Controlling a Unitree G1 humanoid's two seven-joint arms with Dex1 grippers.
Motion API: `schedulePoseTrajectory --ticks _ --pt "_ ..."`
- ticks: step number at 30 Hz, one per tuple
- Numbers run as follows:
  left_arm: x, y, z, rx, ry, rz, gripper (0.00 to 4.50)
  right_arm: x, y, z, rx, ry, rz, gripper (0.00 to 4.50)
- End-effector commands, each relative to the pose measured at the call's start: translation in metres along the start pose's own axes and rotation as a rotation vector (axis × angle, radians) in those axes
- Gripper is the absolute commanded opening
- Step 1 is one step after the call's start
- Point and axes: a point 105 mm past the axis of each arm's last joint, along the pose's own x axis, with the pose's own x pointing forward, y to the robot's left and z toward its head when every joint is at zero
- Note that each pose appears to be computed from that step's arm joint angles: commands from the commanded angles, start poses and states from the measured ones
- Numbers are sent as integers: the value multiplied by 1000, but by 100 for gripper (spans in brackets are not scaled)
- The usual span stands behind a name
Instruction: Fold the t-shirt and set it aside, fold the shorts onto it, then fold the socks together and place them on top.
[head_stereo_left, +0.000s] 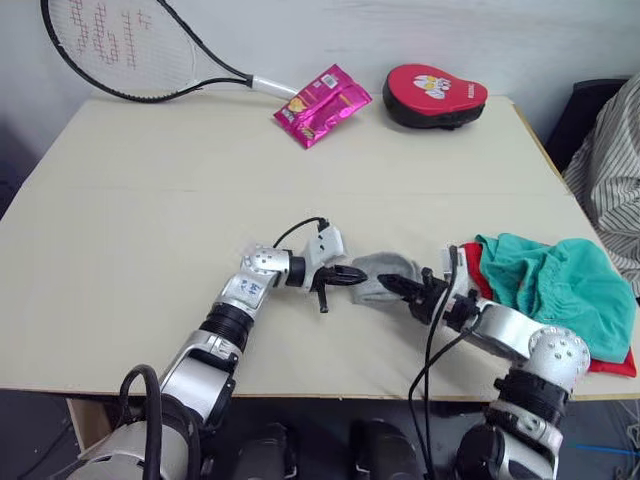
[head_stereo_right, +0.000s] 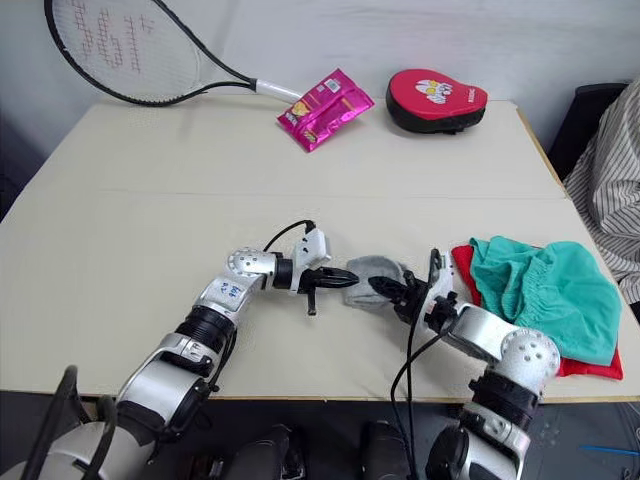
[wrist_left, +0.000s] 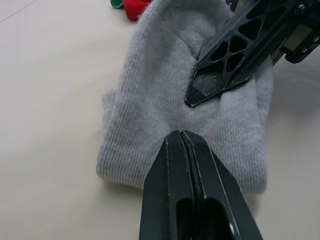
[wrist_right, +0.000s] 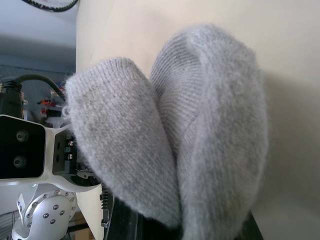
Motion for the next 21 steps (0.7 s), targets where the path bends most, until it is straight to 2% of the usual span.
schedulePoseTrajectory --ticks 1,5,7,11,13,16,19,21 --pt "-18 -6 46 59 -152 -77 89 -27 31 23 -46 -189 97 14" --pt "-39 -6 89 138 -306 -57 209 -91 72 61 -124 -517 229 14" --pt "-48 -9 96 161 -302 -71 269 -118 78 70 -129 -630 214 13" --pt "-57 -13 103 142 -331 -76 385 -153 64 83 -54 -803 109 13" --pt "-58 -17 100 114 -338 -73 446 -168 43 89 10 -882 22 13" --pt "-56 -25 91 99 -318 -84 450 -180 9 96 138 -959 -82 13" --pt "-54 -31 84 97 -294 -91 450 -194 -37 107 229 -1123 -224 13" --pt "-53 -33 83 103 -289 -92 450 -197 -55 108 293 -1189 -236 13"
